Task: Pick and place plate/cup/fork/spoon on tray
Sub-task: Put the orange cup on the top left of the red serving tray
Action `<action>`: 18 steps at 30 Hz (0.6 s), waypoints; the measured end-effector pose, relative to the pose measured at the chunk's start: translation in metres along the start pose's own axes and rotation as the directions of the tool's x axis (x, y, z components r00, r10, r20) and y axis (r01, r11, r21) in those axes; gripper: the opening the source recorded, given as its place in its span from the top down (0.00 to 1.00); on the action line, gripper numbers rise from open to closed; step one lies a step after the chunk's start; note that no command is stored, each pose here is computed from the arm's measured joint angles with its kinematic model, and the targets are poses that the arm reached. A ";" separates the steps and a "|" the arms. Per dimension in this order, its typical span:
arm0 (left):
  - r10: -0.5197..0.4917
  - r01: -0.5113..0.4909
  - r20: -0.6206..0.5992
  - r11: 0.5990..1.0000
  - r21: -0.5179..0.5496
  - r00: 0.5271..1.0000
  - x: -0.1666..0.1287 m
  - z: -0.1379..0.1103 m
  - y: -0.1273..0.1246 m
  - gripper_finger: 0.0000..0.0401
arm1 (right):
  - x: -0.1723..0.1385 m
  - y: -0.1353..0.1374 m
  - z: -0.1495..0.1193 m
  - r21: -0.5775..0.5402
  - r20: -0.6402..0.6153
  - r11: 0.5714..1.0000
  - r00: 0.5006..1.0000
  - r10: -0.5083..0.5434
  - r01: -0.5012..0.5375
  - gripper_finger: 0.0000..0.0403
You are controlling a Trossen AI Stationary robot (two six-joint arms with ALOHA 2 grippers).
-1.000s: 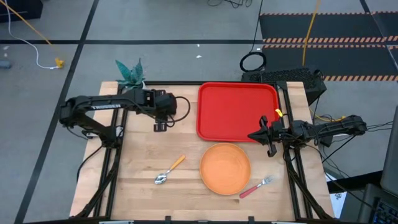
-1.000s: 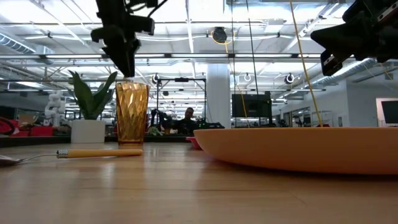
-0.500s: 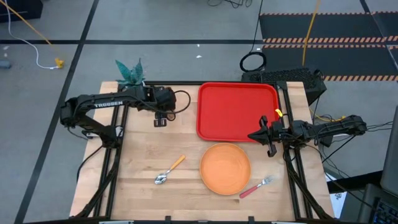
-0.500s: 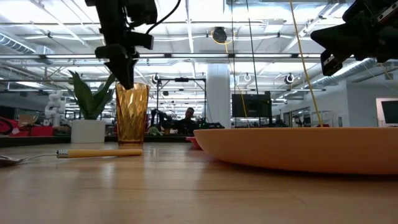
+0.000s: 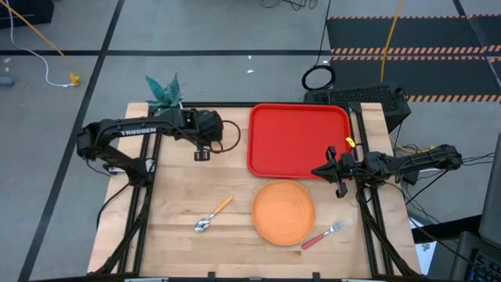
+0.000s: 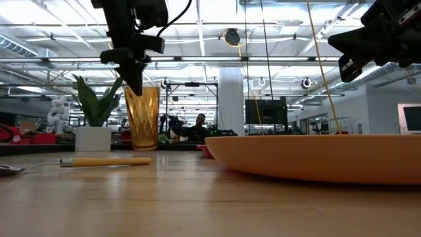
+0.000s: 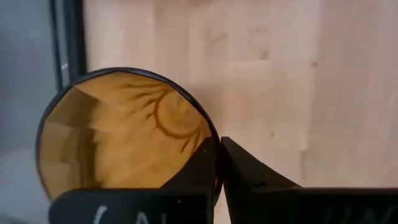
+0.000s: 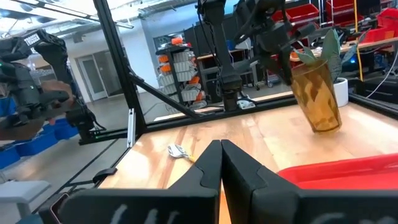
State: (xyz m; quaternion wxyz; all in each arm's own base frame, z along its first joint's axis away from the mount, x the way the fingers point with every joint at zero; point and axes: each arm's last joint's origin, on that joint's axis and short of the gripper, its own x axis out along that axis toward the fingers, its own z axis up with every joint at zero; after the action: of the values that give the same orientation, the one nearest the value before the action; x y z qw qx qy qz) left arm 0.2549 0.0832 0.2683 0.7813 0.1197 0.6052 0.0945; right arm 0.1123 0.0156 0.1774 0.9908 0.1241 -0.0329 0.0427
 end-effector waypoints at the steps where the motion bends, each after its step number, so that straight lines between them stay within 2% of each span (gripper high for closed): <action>1: 0.004 -0.004 0.000 1.000 0.013 1.000 0.000 0.001 -0.002 0.96 | 0.000 0.000 0.001 0.006 0.006 1.000 1.000 0.001 -0.001 1.00; 8: 0.015 -0.018 0.072 0.998 0.053 0.997 -0.018 0.015 -0.006 0.98 | 0.000 0.001 0.004 0.013 0.045 1.000 0.999 0.011 -0.012 1.00; 12: 0.029 -0.039 0.148 0.997 0.063 0.989 -0.038 0.026 -0.005 0.96 | 0.001 0.001 0.002 0.029 0.024 1.000 1.000 0.006 -0.007 1.00; 18: 0.065 -0.092 0.277 0.992 0.085 0.959 -0.069 0.042 0.002 0.98 | 0.004 0.000 -0.002 0.064 -0.015 0.998 1.000 -0.004 0.005 1.00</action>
State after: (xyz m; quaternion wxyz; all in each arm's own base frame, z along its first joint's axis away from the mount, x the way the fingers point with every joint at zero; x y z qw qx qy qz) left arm 0.2785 0.0621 0.3432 0.8465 0.1931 0.4898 0.0785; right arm 0.1163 0.0162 0.1759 0.9866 0.1555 -0.0237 0.0427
